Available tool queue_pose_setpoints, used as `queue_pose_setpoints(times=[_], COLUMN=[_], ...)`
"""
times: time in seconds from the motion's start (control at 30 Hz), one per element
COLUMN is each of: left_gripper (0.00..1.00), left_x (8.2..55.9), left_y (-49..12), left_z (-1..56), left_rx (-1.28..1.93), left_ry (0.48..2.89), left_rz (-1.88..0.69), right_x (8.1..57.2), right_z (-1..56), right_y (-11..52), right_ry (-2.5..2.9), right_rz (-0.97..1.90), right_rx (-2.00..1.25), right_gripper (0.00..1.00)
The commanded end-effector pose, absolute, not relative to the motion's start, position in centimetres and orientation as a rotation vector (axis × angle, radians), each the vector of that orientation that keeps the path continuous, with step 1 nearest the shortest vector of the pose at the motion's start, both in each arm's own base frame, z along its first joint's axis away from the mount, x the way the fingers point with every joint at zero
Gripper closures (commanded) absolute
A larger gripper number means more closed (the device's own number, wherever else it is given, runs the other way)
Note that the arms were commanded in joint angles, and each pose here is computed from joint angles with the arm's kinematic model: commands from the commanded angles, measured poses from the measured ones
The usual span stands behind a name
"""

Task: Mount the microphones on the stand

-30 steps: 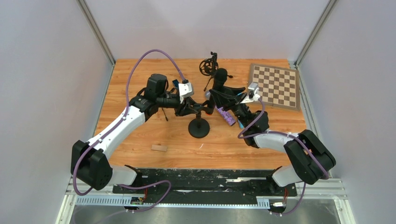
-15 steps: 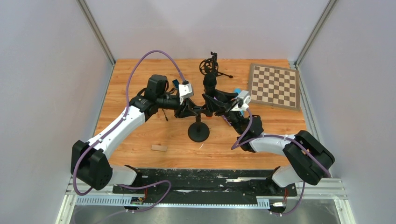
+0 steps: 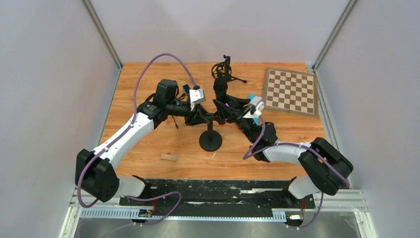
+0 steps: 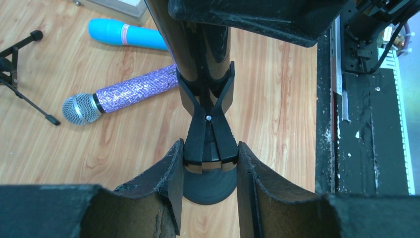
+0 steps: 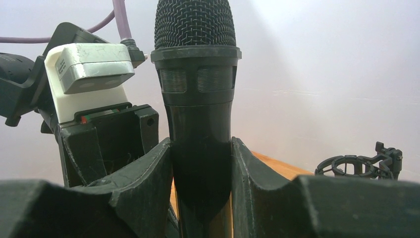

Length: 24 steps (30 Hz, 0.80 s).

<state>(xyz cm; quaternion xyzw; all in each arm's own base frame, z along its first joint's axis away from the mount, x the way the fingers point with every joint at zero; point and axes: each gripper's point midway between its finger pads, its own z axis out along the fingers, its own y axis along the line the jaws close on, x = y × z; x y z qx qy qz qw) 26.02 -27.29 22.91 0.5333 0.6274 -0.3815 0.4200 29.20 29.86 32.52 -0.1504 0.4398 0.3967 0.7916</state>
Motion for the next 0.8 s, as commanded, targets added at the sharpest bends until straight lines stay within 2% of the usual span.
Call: queue_pose_setpoints(times=[0.0, 0.43, 0.77], left_gripper=[1.00, 1.00, 1.00], left_x=[27.5, 27.9, 28.3], left_y=[-27.7, -27.3, -26.6], left_z=[24.4, 24.4, 23.9], left_rx=[1.310, 1.286, 1.303], left_ry=[1.502, 1.516, 1.512], left_rz=[-0.894, -0.865, -0.808], right_x=[25.4, 25.3, 23.1], right_z=[39.0, 39.3, 40.2], right_y=[29.6, 29.4, 30.8], right_ry=[0.704, 0.719, 0.702], right_rz=[1.044, 1.118, 1.346], right_rx=[-0.239, -0.185, -0.276], right_gripper=[1.00, 1.00, 1.00])
